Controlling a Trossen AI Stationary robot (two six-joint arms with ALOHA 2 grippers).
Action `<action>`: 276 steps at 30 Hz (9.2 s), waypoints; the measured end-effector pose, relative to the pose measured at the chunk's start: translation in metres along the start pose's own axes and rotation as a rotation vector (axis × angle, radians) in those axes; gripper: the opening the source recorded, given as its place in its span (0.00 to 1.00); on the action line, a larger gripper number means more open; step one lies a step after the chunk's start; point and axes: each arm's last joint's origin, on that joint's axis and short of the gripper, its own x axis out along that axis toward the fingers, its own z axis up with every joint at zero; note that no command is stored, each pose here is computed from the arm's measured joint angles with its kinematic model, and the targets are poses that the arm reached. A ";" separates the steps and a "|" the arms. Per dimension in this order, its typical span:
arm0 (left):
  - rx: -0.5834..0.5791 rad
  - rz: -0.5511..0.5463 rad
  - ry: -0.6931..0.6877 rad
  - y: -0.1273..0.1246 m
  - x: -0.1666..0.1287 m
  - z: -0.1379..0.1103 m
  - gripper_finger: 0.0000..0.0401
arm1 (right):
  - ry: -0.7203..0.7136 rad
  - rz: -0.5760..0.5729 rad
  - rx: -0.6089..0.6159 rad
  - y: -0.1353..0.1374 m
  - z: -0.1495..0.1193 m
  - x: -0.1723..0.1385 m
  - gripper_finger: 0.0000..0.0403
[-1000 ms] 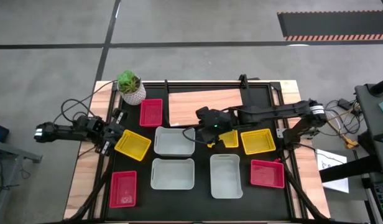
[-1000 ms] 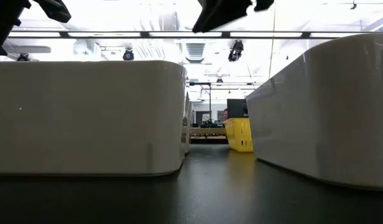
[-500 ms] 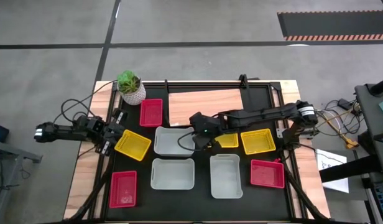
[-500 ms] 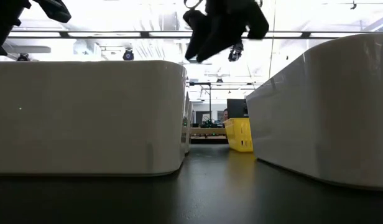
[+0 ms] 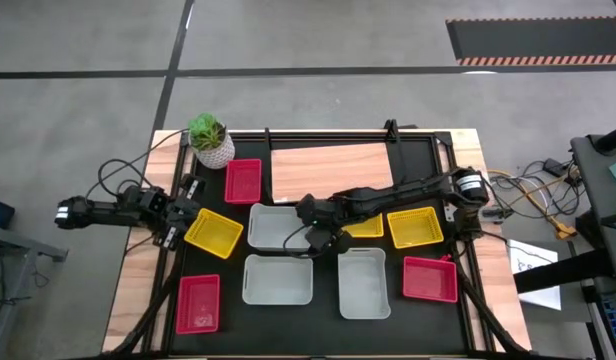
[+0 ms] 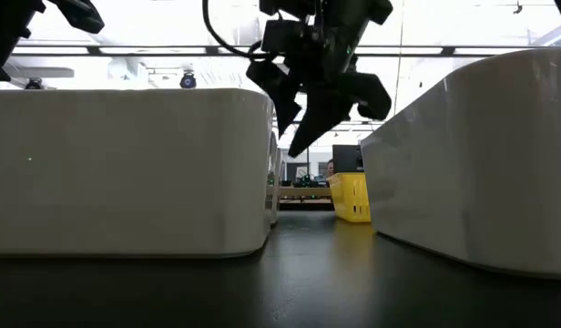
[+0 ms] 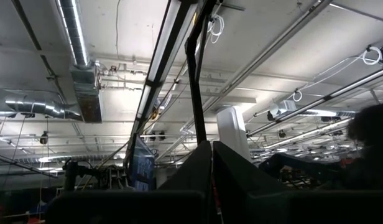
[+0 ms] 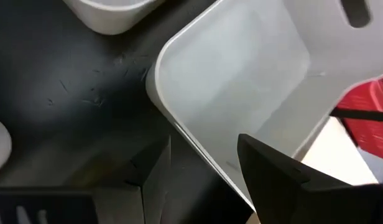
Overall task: Stack baskets on shelf by color
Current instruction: Put the top gray bin on the shelf, then put the middle yellow bin on the shelf
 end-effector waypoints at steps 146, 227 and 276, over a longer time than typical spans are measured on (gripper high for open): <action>0.009 -0.002 -0.017 0.000 0.000 0.002 0.00 | -0.034 -0.085 1.107 -0.110 -0.157 -0.027 0.02; 0.011 -0.002 -0.017 0.000 0.000 0.002 0.00 | 0.239 -0.164 1.207 -0.129 -0.154 -0.027 0.02; -0.040 0.014 0.035 0.003 0.005 -0.006 0.00 | -0.126 0.068 1.048 0.085 0.005 -0.075 0.26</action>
